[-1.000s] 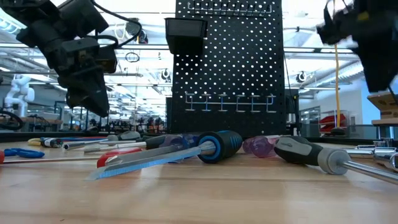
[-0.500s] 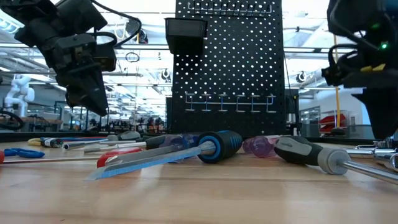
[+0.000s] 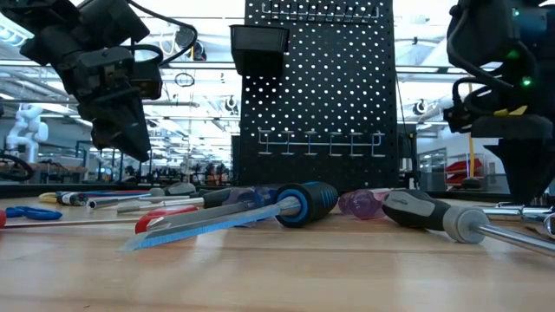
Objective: Hang tools onto peg board
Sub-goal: Put the socket in the black bin on the peg board
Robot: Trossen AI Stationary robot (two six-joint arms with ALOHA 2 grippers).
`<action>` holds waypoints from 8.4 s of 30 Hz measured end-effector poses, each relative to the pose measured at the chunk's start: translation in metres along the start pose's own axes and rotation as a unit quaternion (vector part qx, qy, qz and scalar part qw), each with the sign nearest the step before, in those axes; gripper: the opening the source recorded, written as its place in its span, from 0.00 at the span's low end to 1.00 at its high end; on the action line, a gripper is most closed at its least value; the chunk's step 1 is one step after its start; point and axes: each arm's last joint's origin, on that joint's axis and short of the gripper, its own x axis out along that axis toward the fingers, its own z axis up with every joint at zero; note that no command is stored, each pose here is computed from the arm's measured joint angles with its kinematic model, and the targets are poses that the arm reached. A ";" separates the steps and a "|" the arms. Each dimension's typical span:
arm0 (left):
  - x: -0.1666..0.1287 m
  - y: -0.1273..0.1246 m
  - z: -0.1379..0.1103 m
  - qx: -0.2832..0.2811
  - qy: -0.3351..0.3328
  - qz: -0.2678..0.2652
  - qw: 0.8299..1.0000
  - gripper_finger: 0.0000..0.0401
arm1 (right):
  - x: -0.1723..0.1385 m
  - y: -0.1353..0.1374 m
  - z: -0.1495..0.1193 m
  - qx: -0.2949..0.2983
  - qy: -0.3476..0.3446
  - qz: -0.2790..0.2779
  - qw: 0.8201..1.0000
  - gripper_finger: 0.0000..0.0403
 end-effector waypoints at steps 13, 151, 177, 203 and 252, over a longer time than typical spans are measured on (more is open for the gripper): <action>0.000 0.000 0.000 0.000 0.000 0.000 1.000 0.32 | 0.013 -0.005 -0.003 0.006 -0.005 0.015 1.000 0.26; -0.084 -0.051 0.023 0.235 -0.298 -0.151 0.913 0.32 | -0.031 -0.020 0.001 -0.012 0.102 -0.011 0.995 0.36; -0.084 -0.051 0.023 0.235 -0.297 -0.150 0.913 0.32 | 0.007 -0.043 -0.010 0.014 0.081 0.011 0.997 0.22; -0.082 -0.050 0.022 0.236 -0.287 -0.146 0.917 0.32 | -0.066 0.012 0.021 -0.048 -0.058 0.190 0.979 0.11; -0.081 -0.048 0.021 0.235 -0.280 -0.136 0.921 0.32 | -0.187 0.143 0.170 -0.084 -0.624 0.053 0.775 0.27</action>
